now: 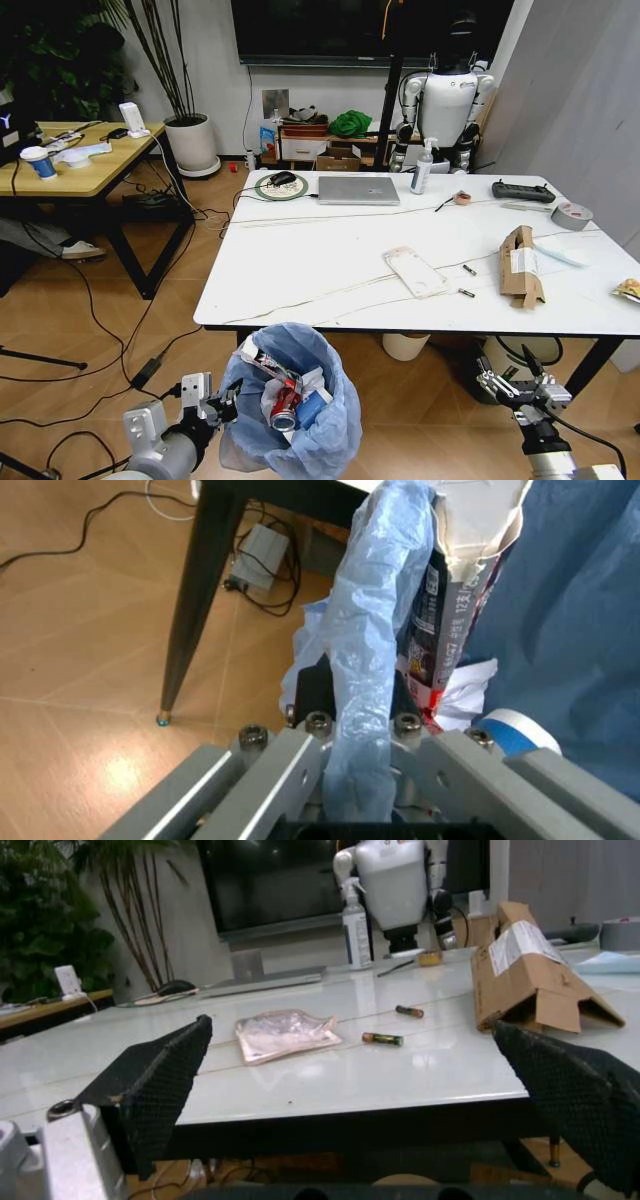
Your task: Pick up the trash bin and place the trash from the table into it.
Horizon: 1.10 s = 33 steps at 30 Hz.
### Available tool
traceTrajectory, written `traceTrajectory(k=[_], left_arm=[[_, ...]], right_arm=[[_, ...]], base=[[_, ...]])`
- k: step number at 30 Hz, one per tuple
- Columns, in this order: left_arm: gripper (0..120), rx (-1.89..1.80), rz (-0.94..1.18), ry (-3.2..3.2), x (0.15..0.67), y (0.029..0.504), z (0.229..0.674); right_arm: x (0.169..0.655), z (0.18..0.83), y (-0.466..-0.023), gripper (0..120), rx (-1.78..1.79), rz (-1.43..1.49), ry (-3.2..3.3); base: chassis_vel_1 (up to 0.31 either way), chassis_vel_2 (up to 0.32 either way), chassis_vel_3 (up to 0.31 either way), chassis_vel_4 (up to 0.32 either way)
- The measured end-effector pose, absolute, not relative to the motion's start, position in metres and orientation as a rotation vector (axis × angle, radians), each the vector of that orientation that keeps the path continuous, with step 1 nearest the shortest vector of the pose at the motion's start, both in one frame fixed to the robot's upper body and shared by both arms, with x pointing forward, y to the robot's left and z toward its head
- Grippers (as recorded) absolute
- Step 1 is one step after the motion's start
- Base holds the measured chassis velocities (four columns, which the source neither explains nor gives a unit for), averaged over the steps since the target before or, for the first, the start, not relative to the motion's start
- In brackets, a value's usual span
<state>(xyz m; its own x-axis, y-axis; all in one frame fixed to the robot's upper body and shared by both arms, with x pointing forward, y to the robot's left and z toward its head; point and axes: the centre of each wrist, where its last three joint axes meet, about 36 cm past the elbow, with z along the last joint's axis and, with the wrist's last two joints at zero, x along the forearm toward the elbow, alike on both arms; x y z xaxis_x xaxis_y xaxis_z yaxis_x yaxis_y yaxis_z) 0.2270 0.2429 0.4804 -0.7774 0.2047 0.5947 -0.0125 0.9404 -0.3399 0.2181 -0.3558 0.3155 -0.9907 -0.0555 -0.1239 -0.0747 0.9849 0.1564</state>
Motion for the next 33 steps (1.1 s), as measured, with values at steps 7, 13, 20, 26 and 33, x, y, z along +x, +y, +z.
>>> traceTrajectory(k=[7, 13, 20, 26, 33], left_arm=[[0, -0.133, 0.435, -2.427, 0.227, 0.243, 0.479], [0, -0.133, 0.438, -2.427, 0.228, 0.242, 0.479], [0, -0.130, 0.437, -2.427, 0.228, 0.243, 0.479], [0, -0.121, 0.438, -2.427, 0.227, 0.243, 0.478], [0, -0.092, 0.438, -2.424, 0.223, 0.244, 0.478]], right_arm=[[0.219, 0.314, -0.357, 100, -0.101, 0.243, 3.012], [0.220, 0.313, -0.357, 100, -0.100, 0.244, 3.012], [0.224, 0.316, -0.357, 100, -0.090, 0.229, 3.019], [0.238, 0.331, -0.361, 100, -0.225, 0.103, 3.007], [0.265, 0.355, -0.373, 100, -0.518, -0.172, 2.980]], base=[[-0.073, -0.070, 0.050, 0.066], [-0.065, -0.077, 0.080, 0.066], [-0.060, -0.056, 0.044, 0.049], [0.000, 0.000, 0.000, 0.000], [0.000, 0.000, 0.000, 0.000]])
